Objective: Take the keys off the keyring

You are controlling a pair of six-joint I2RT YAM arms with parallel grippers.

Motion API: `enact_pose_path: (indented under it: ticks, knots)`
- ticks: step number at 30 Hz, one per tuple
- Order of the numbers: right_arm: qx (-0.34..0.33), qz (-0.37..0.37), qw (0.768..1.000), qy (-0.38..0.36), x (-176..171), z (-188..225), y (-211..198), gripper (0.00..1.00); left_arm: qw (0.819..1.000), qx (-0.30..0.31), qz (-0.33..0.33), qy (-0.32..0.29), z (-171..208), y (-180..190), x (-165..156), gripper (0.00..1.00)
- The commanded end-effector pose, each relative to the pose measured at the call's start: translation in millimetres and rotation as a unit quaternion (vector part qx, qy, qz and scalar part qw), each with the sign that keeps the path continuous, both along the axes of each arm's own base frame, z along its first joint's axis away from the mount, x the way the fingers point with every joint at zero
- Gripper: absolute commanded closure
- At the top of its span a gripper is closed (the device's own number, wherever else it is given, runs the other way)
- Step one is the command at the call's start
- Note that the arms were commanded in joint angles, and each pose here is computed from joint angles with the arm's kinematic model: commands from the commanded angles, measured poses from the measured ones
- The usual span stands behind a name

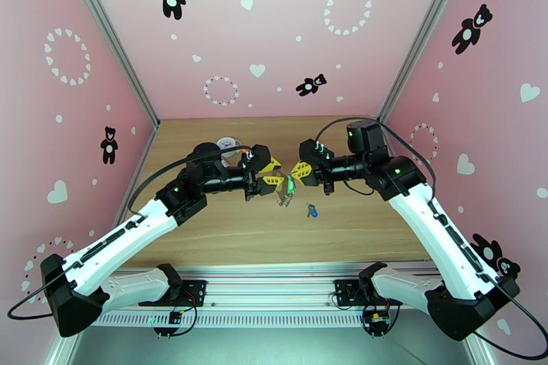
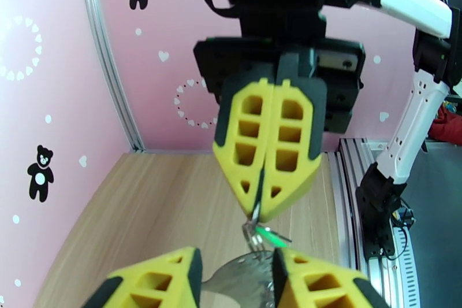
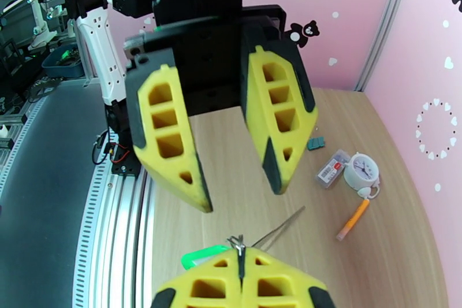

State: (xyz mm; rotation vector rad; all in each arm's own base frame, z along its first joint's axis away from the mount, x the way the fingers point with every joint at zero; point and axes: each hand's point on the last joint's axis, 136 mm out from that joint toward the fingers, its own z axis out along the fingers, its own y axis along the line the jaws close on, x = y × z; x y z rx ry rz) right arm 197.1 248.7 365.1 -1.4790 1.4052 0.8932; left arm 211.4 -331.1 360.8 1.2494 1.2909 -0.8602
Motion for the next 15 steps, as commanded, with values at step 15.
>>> enact_pose_path:
  ticks: [15]
  knots:
    - [0.034,0.060,0.997,0.017,-19,22,7,1.00,0.988,0.033,-0.125,-0.082,0,-11,-26,0.52]
